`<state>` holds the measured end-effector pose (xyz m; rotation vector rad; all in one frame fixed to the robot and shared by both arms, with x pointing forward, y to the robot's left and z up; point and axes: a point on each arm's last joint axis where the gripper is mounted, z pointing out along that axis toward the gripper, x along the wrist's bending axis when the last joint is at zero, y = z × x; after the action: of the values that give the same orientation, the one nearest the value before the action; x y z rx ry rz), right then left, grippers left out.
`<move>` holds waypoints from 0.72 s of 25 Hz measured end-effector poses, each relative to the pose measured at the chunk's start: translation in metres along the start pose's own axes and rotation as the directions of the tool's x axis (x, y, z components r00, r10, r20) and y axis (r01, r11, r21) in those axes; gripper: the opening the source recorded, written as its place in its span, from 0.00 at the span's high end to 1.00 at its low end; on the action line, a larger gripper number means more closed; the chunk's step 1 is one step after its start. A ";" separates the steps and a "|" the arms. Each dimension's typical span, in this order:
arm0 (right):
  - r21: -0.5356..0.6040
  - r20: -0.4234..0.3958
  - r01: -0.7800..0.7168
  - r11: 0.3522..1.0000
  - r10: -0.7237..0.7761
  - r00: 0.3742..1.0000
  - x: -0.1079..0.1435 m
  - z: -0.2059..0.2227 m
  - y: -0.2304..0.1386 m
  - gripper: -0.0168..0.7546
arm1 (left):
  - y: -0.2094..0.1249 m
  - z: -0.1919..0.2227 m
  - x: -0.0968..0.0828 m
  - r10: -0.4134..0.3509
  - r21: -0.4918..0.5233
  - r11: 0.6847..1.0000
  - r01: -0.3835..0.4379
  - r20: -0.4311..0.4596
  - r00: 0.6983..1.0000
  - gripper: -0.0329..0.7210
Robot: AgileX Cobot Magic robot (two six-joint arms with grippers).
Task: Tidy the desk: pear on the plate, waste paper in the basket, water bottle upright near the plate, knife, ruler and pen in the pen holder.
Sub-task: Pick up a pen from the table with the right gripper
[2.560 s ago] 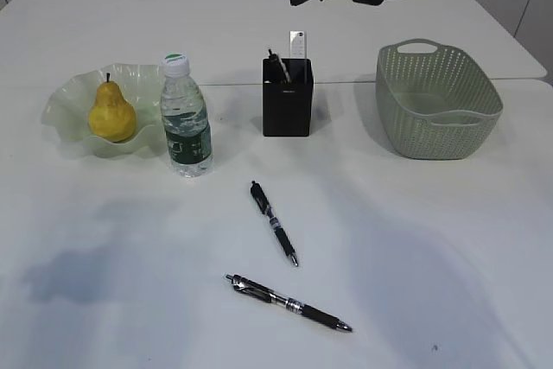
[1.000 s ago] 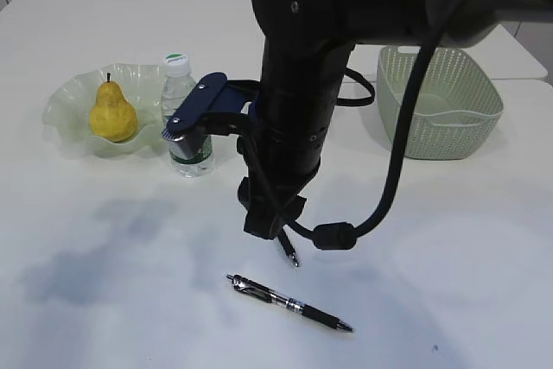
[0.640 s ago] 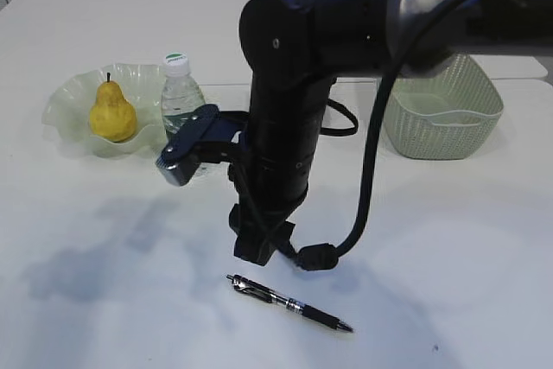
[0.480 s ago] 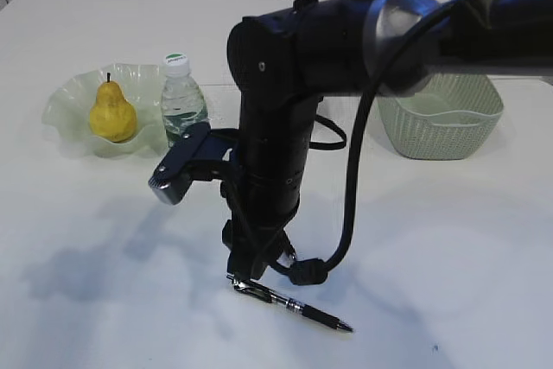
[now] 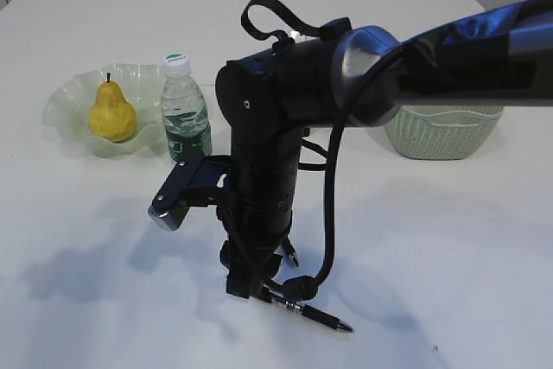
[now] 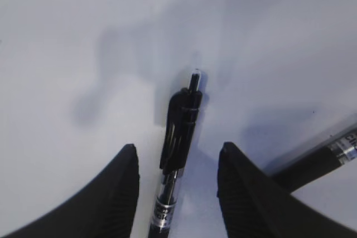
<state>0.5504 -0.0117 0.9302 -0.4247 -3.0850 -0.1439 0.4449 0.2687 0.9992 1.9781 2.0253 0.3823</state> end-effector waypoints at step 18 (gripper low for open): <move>0.023 -0.004 0.002 1.000 -0.002 1.000 -0.003 0.022 0.001 0.53 | 0.000 0.000 0.000 0.000 0.000 1.000 0.000 0.000 1.000 0.33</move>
<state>0.5532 -0.0091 0.9084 -0.4205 -3.0797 -0.1098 0.4449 0.2687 0.9992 1.9781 2.0253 0.3823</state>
